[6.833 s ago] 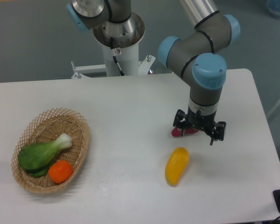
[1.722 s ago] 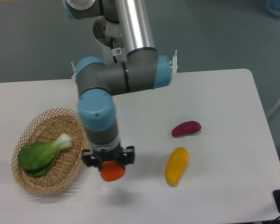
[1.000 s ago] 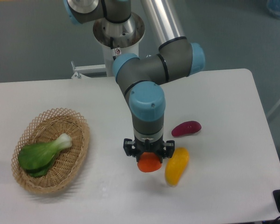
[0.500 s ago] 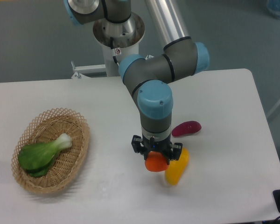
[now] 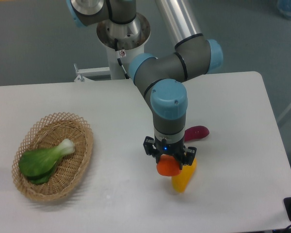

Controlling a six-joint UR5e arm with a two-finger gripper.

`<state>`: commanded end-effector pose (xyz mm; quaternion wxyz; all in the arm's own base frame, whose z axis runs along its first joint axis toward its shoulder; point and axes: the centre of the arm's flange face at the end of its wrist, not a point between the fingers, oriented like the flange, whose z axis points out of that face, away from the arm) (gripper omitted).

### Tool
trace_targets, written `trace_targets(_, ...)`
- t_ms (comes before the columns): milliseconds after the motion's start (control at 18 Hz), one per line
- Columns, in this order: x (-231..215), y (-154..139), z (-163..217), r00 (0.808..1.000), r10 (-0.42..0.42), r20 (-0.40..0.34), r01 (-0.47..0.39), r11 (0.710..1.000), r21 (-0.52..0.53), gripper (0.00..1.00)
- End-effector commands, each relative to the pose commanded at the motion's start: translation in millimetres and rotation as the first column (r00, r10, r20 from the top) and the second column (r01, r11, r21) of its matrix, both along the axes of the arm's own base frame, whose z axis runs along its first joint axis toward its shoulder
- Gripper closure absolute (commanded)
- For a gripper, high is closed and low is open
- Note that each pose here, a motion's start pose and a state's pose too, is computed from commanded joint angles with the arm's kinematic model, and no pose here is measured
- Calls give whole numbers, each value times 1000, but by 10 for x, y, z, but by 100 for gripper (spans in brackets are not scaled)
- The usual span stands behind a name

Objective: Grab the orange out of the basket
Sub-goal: 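Carry the held orange over beside the yellow fruit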

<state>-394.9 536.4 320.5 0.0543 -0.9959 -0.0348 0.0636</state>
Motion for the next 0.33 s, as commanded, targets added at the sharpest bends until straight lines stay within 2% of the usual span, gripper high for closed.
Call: trace_targets(333,-25,-122,-59,1000,-8,1,8,1000,-30,28)
